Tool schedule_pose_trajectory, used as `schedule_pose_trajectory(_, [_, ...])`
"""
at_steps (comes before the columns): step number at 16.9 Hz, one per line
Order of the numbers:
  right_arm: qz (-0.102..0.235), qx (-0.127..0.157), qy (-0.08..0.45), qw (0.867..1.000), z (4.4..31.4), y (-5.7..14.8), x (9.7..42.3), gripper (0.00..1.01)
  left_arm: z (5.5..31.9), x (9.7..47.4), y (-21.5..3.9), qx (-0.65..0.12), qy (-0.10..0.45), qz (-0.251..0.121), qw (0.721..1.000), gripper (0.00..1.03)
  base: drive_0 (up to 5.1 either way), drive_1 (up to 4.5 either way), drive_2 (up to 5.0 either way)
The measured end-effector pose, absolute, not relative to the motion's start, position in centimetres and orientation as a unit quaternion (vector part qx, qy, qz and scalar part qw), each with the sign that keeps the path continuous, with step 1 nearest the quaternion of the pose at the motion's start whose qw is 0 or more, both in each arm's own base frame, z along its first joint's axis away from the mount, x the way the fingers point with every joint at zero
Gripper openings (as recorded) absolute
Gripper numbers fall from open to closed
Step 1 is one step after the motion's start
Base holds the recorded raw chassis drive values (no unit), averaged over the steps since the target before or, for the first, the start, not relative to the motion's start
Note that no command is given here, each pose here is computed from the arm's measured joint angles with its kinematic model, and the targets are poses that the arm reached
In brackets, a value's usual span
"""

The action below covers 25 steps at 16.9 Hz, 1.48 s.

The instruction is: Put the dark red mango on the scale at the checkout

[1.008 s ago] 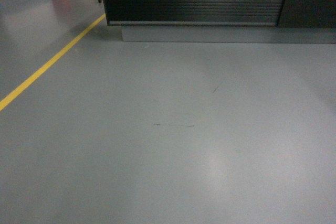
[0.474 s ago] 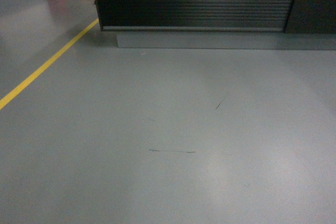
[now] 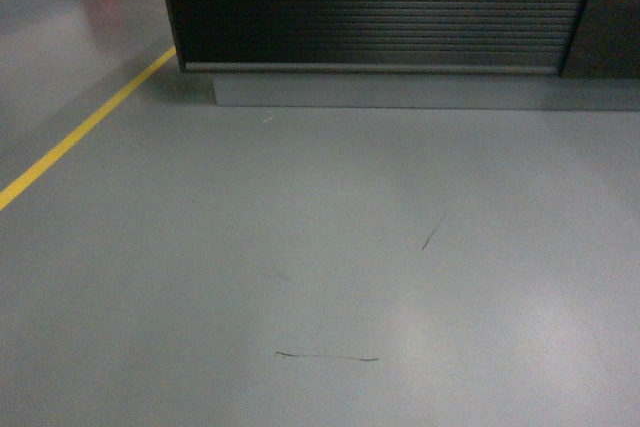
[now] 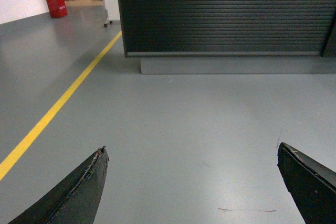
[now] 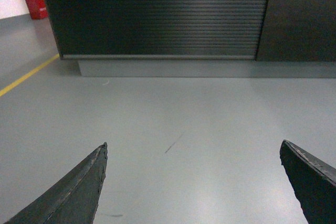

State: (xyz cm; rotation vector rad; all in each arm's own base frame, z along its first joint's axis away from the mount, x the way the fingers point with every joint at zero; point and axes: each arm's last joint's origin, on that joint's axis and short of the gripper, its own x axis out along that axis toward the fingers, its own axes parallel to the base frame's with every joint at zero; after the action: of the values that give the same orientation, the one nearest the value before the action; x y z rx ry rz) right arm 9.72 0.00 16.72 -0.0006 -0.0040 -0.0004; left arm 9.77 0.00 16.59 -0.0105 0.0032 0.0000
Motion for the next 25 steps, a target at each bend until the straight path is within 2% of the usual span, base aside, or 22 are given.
schedule_pose_trajectory(25, [0.0, 0.0, -0.001, 1.0, 16.71, 0.0, 9.72, 0.98, 16.55, 9.77, 0.0, -0.005, 0.003, 0.0, 1.0, 0.98, -0.1, 4.27, -4.4])
